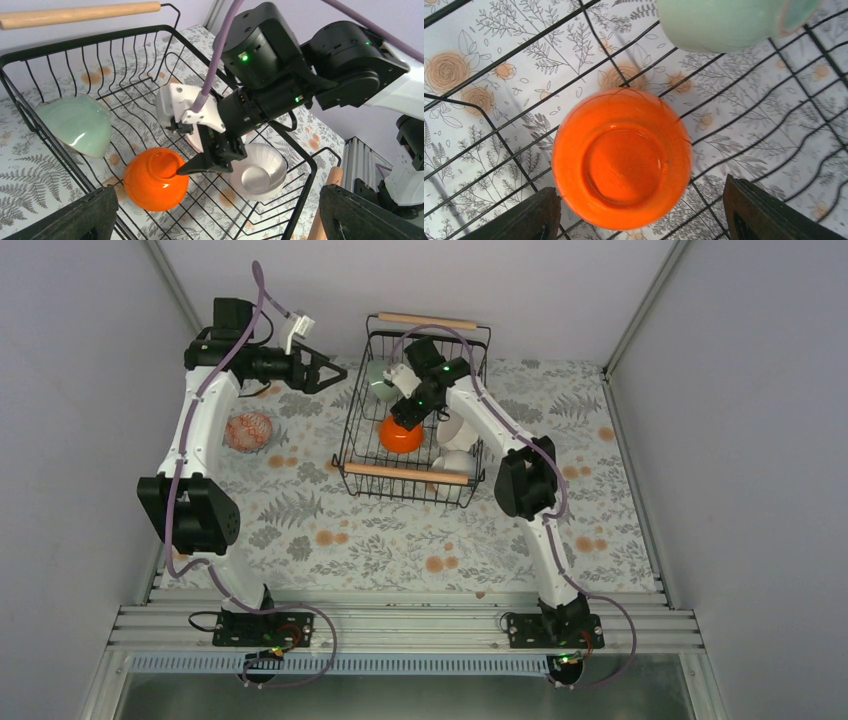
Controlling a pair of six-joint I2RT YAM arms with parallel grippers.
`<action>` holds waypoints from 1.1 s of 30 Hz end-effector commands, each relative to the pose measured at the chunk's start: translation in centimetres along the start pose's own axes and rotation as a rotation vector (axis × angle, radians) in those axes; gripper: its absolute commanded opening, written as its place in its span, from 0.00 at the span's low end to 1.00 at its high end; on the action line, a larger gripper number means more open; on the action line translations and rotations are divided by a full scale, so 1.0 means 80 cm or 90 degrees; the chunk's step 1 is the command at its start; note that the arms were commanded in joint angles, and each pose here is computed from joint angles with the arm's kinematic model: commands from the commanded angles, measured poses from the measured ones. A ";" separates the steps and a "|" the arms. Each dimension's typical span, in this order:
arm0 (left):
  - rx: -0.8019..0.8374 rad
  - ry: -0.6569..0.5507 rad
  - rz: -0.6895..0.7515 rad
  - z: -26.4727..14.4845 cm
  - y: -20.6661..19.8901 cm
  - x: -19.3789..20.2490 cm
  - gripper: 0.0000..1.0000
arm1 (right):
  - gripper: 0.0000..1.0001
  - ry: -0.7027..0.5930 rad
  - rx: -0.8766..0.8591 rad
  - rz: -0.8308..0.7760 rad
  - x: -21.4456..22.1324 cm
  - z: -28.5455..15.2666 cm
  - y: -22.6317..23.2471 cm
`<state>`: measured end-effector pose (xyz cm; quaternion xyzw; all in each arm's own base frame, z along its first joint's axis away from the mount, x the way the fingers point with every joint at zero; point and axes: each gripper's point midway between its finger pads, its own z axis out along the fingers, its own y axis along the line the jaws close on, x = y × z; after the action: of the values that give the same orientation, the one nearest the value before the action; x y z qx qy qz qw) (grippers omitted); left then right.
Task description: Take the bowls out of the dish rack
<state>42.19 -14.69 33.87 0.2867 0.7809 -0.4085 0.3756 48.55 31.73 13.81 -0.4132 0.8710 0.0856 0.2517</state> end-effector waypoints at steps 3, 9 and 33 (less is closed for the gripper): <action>0.025 -0.008 0.015 0.001 -0.012 -0.001 1.00 | 0.81 0.009 -0.047 0.006 0.005 0.028 0.015; 0.025 -0.006 0.013 0.002 -0.011 0.004 1.00 | 0.81 0.012 -0.024 0.002 0.006 0.033 0.013; 0.034 -0.006 0.006 0.005 -0.011 0.010 1.00 | 0.80 0.042 -0.003 -0.032 0.018 0.069 0.033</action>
<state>42.09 -14.94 32.25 0.2841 0.7829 -0.4180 0.3629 47.49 34.90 9.59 -0.4391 0.8644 0.0875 0.2287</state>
